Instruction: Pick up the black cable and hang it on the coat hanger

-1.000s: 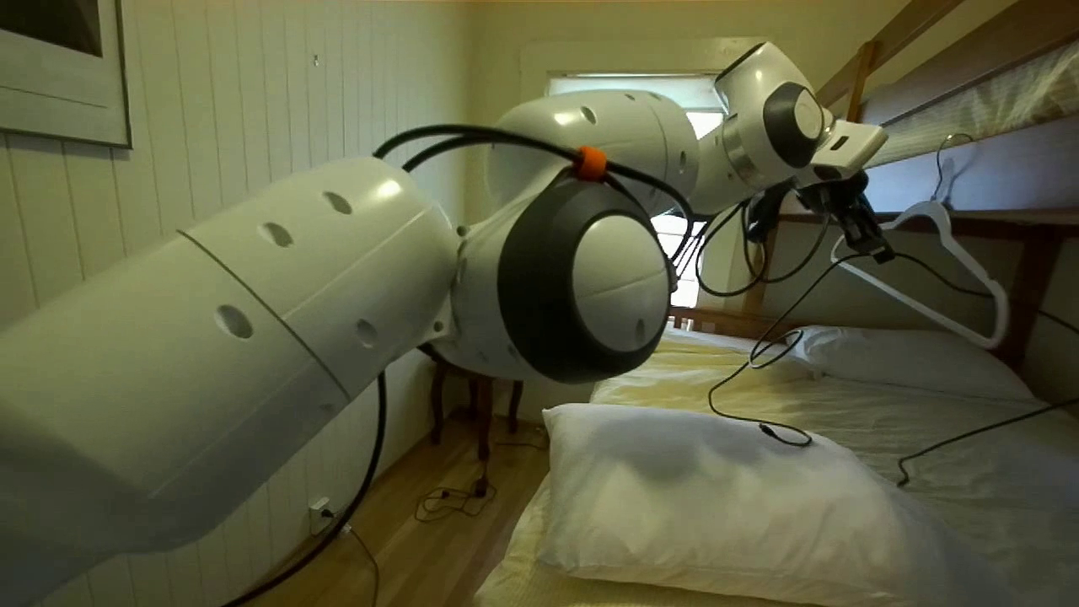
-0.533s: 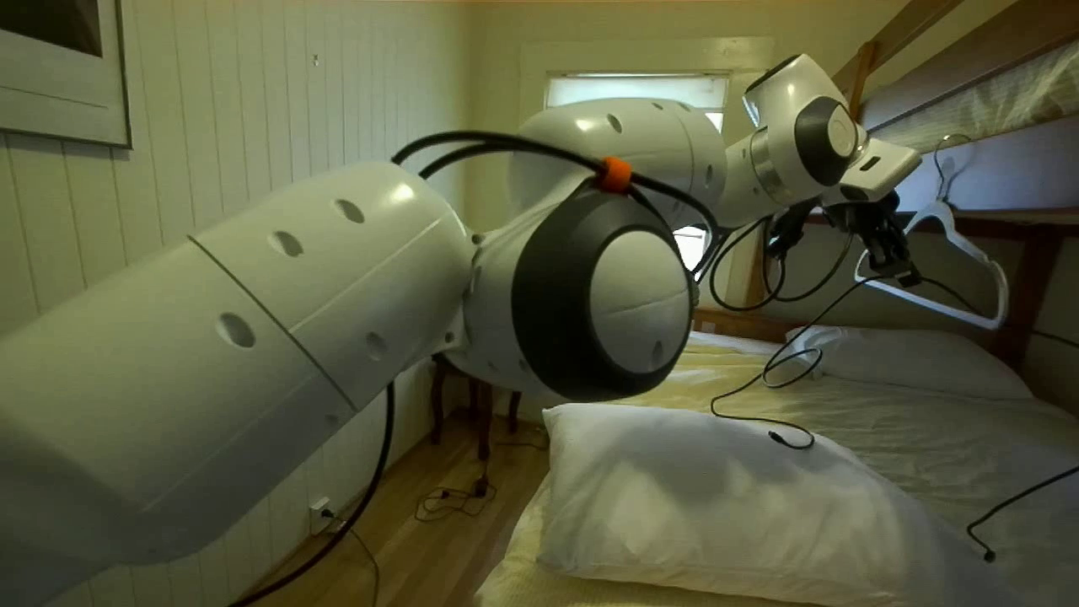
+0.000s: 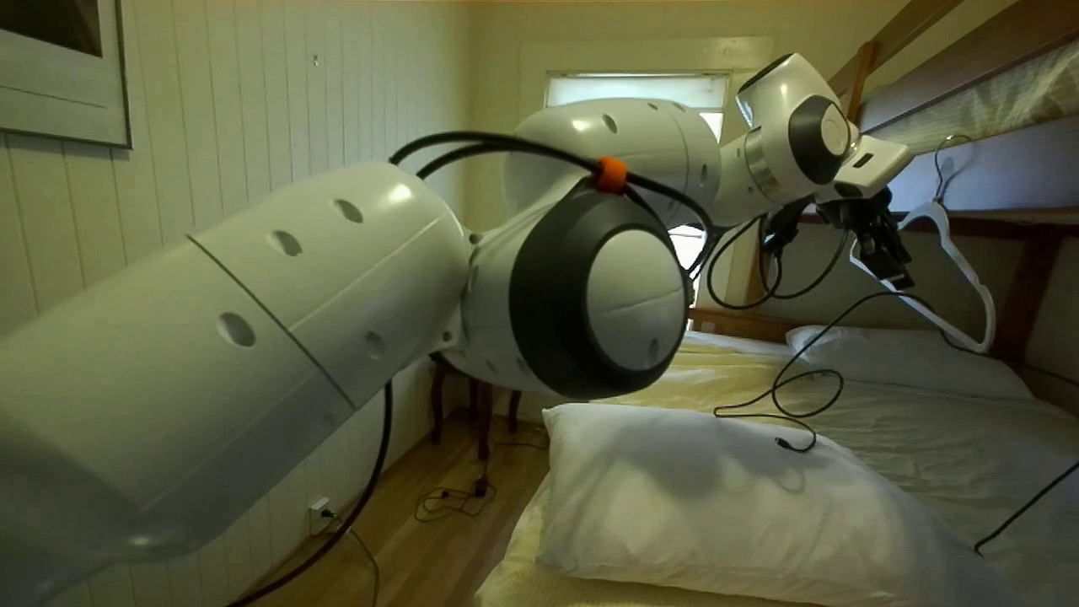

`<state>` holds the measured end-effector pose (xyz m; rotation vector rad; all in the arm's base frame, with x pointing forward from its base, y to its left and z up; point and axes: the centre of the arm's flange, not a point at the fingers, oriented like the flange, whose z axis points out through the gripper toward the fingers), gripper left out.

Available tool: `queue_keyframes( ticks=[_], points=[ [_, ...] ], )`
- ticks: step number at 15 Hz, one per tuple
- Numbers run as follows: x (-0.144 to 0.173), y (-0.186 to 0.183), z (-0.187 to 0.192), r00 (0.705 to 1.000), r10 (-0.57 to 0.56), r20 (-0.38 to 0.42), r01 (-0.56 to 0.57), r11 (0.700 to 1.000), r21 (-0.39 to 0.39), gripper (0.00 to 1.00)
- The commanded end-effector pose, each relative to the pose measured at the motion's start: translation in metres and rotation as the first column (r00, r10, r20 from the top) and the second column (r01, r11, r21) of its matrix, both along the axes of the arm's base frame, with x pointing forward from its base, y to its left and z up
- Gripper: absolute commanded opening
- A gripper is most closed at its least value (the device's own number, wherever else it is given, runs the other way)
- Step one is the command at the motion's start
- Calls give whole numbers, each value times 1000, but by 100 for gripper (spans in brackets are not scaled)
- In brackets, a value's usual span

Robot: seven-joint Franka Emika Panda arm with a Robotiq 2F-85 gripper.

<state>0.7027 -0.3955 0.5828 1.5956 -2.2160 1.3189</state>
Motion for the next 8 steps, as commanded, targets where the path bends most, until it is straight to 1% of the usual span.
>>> queue_keyframes(
  ticks=[1, 3, 5, 8],
  points=[
    [11, 30, -2, 994, 101, -39, -102, 994, -27, 86],
    [28, 51, -14, 976, 185, -114, -188, 982, -18, 100],
    [45, 70, -32, 944, 267, -192, -269, 963, 18, 100],
    [62, 92, -68, 882, 358, -306, -349, 933, 87, 100]
  ],
)
